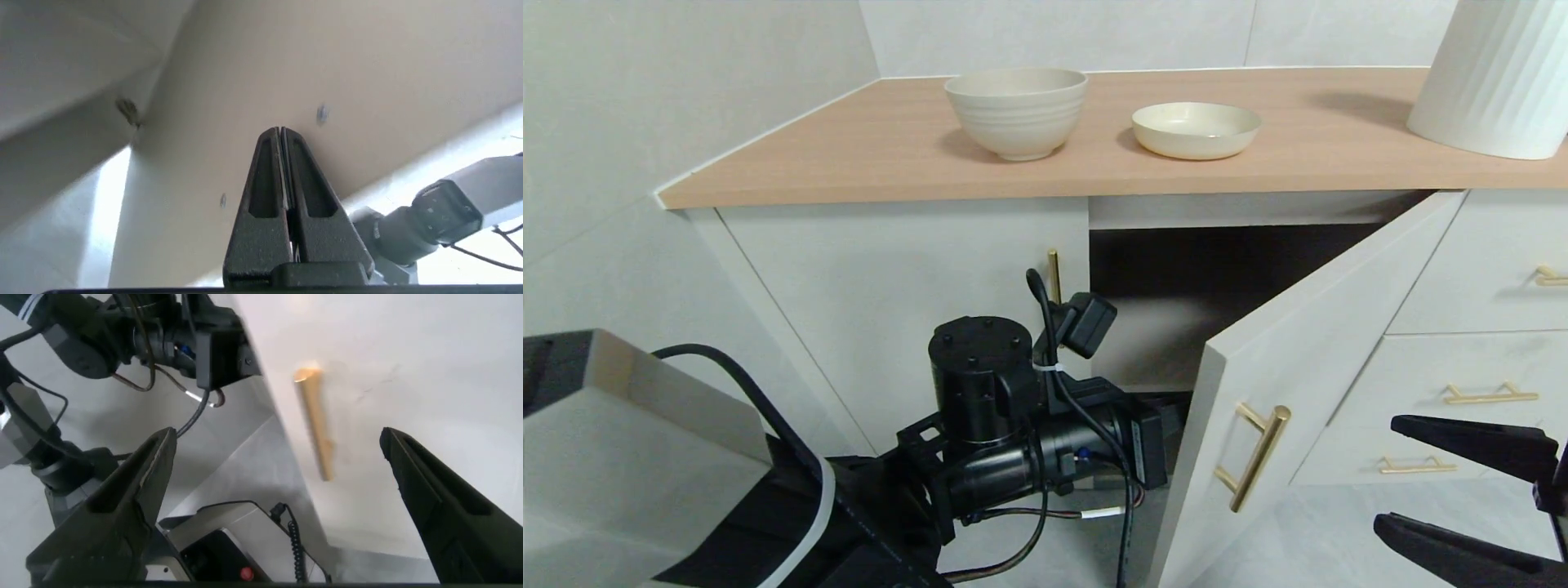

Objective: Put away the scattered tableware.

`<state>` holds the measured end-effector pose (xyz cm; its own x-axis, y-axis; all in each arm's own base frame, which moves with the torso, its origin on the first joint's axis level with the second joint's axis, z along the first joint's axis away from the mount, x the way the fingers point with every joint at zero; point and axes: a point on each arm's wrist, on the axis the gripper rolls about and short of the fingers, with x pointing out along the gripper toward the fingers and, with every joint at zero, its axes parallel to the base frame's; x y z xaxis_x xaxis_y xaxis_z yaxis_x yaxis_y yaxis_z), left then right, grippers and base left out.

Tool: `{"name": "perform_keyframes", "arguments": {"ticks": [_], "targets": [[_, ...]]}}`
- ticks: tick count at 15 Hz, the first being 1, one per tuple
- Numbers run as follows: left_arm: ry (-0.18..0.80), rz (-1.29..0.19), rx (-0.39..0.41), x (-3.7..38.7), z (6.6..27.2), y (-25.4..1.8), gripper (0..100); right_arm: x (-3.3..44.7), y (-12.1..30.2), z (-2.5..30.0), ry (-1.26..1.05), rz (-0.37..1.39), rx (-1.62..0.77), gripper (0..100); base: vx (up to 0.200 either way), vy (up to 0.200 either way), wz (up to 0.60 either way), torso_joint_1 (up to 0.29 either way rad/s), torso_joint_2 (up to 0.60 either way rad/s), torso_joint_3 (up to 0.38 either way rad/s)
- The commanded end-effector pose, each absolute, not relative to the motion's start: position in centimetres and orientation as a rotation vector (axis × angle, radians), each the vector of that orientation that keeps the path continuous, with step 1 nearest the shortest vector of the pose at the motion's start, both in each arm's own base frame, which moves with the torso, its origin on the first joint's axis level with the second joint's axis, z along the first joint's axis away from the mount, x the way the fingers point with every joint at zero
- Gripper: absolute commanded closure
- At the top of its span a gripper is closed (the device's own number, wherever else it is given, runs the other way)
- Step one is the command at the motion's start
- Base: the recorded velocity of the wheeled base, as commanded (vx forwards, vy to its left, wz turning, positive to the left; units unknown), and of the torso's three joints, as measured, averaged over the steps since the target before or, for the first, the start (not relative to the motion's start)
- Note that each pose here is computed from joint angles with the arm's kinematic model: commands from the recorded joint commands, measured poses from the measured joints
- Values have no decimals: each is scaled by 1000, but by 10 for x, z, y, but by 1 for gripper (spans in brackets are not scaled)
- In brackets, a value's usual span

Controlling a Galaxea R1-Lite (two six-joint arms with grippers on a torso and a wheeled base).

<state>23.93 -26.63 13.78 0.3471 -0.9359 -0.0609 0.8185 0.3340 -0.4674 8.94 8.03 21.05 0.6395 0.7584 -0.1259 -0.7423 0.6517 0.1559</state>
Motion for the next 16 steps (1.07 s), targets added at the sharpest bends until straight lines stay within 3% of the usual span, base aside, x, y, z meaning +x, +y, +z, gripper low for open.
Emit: {"name": "perform_keyframes", "arguments": {"ticks": [1,4,7,13,16], "targets": [[358,-1163,-387,248,131,-271,100,90,81,210,190,858,90,0,0,0,0,0,0,0],[370,-1123,-388,272,120,-276,100,90,81,210,187,858,93,0,0,0,0,0,0,0],[365,-1117,-390,277,126,-278,100,89,80,211,184,862,92,0,0,0,0,0,0,0],[354,-1119,-391,279,133,-282,100,88,80,210,184,863,92,0,-200,0,0,8,0,3],[376,-1112,-389,289,124,-291,100,89,80,210,187,863,91,0,0,0,0,0,0,0]]}}
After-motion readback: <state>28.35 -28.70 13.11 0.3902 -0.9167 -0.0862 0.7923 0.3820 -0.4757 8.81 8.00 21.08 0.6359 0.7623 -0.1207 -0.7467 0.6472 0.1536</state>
